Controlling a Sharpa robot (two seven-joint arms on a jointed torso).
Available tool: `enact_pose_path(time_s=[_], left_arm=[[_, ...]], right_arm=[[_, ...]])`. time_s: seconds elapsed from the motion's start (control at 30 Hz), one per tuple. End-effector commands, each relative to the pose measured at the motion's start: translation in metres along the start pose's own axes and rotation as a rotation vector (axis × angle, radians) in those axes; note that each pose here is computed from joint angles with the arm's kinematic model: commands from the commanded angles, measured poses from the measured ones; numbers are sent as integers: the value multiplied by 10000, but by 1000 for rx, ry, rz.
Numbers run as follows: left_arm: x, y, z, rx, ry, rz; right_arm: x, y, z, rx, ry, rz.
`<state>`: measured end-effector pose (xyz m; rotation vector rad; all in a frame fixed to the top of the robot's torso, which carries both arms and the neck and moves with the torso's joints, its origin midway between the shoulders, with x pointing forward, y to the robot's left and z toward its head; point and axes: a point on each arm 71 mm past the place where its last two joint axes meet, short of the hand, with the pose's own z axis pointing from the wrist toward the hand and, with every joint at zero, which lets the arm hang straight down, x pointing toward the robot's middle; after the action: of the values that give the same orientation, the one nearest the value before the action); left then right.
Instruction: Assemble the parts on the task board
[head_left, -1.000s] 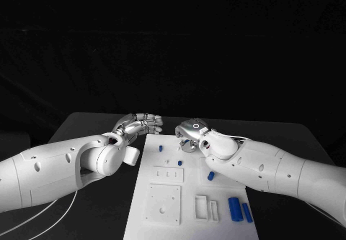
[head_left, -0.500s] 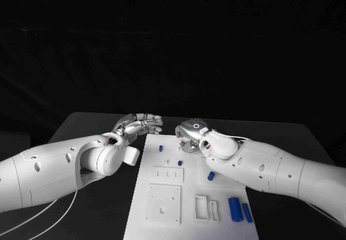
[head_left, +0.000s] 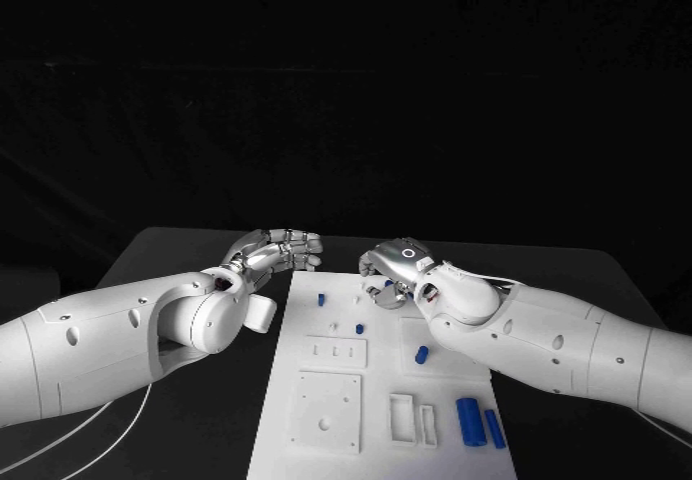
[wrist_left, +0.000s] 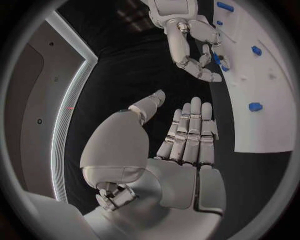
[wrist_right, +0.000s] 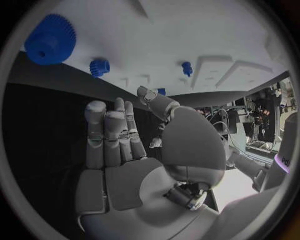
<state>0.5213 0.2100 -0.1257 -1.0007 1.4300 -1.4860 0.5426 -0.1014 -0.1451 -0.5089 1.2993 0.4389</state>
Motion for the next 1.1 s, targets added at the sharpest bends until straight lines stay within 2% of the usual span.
enact_pose_path(time_s=[0.03,0.33,0.53,0.73,0.9,1.1], left_arm=[[-5,-23,0,14,6,2],[-41,-23,-9,14,-1,4],[-57,-20,2,14,-5,6],[-60,-18,9,13,-5,7],[-62,-17,9,12,-5,6],[-65,-17,6,12,-5,6]], right_arm=[[-100,6,-32,-9,-34,48],[-323,-250,-152,27,-70,91],[-333,-457,-221,59,-21,151],[-304,-604,-221,91,17,191],[-286,-627,-211,79,43,174],[-263,-573,-171,24,67,65]])
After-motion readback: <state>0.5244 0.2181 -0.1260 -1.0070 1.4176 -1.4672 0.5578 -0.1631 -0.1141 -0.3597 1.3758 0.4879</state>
